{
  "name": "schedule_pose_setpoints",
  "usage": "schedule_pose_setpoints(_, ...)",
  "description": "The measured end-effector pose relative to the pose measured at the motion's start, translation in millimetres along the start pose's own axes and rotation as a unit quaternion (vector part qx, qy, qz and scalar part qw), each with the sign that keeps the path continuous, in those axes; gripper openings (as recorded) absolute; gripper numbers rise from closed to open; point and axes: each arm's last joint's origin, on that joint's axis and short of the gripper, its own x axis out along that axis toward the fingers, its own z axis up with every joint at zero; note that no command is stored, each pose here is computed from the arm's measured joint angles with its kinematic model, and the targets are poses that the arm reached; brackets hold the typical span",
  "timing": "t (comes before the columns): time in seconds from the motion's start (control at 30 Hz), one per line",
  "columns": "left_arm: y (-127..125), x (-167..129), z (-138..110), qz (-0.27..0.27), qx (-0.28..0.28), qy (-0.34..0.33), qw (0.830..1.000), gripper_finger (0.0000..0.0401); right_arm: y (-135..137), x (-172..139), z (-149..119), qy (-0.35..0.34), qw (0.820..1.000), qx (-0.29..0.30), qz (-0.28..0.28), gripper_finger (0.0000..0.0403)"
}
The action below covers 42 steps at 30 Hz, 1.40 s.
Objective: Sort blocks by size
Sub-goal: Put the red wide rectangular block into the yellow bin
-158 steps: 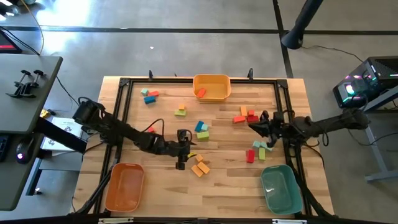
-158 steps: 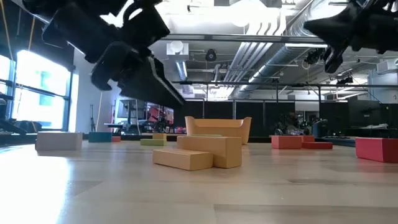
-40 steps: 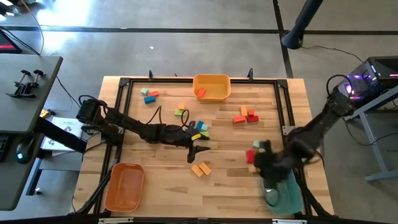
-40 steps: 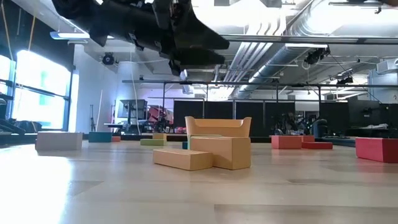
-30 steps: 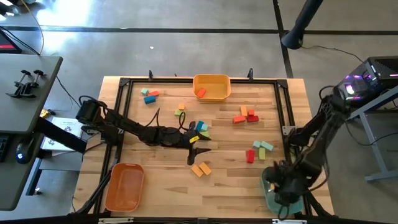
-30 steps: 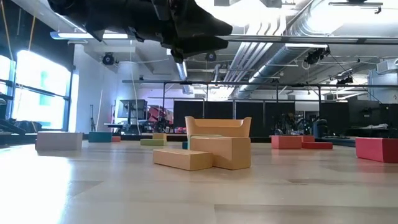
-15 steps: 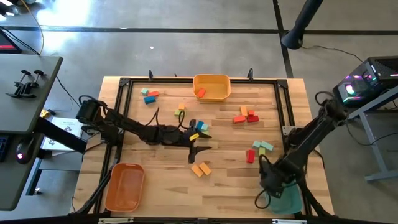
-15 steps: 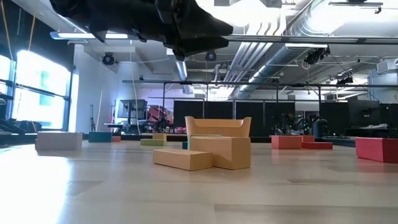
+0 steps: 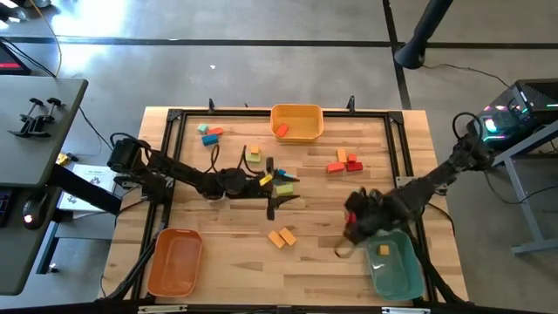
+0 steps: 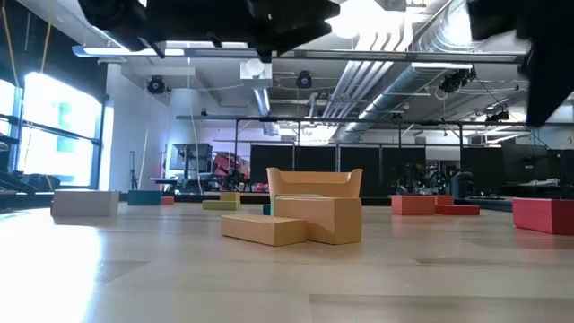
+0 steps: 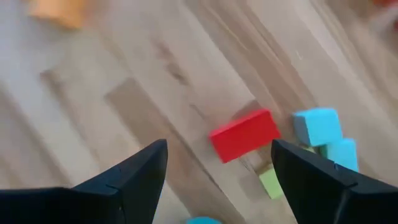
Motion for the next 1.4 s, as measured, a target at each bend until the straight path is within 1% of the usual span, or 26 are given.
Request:
schedule_pose_setpoints(0.07, 5, 1, 1, 0.008, -0.008, -0.008, 1.0, 0.0199, -10, 12, 6, 0.029, 0.999, 0.027, -0.014, 0.0281)
schedule_pose_setpoints(0.17, 8, 1, -1, 0.013, -0.027, 0.001, 1.0, 0.0199, -23, 29, 10, 0.056, 0.995, 0.074, -0.031, 0.0281)
schedule_pose_setpoints(0.3, 6, 1, -5, 0.009, -0.038, 0.022, 0.999, 0.0199, -34, 52, 8, 0.085, 0.989, 0.122, -0.014, 0.0281)
schedule_pose_setpoints(0.43, -1, 0, -6, -0.004, -0.037, 0.03, 0.999, 0.0199, -41, 75, 2, 0.081, 0.984, 0.16, 0.019, 0.0281)
schedule_pose_setpoints(0.6, -10, -2, -4, -0.008, -0.037, 0.028, 0.999, 0.0199, -53, 94, 1, 0.056, 0.975, 0.213, 0.03, 0.0281)
schedule_pose_setpoints(0.73, -17, -3, -4, -0.008, -0.039, 0.029, 0.999, 0.0199, -59, 99, 0, 0.052, 0.973, 0.221, 0.028, 0.0265)
schedule_pose_setpoints(0.87, -25, -5, -5, -0.005, -0.045, 0.035, 0.998, 0.0199, -59, 100, -1, 0.048, 0.98, 0.193, 0.025, 0.0228)
schedule_pose_setpoints(1.0, -29, -6, -4, 0.011, -0.045, 0.035, 0.998, 0.0199, -58, 100, -3, 0.039, 0.987, 0.153, 0.024, 0.0172)
schedule_pose_setpoints(1.1, -32, -7, -4, 0.021, -0.046, 0.035, 0.998, 0.0199, -52, 98, 0, 0.015, 0.99, 0.132, 0.041, 0.0129)
schedule_pose_setpoints(1.17, -35, -8, -3, 0.026, -0.047, 0.036, 0.998, 0.0199, -45, 95, 4, -0.008, 0.992, 0.113, 0.057, 0.0125)
schedule_pose_setpoints(1.23, -44, -11, -1, 0.025, -0.028, 0.037, 0.999, 0.0199, -29, 84, 15, -0.041, 0.99, 0.091, 0.104, 0.0125)
schedule_pose_setpoints(1.3, -55, -17, 3, 0.029, 0.012, 0.036, 0.999, 0.0199, -15, 70, 25, -0.074, 0.987, 0.051, 0.135, 0.0125)
schedule_pose_setpoints(1.4, -69, -28, 14, 0.081, 0.076, 0.037, 0.993, 0.0199, -5, 48, 50, -0.135, 0.981, -0.006, 0.137, 0.0125)
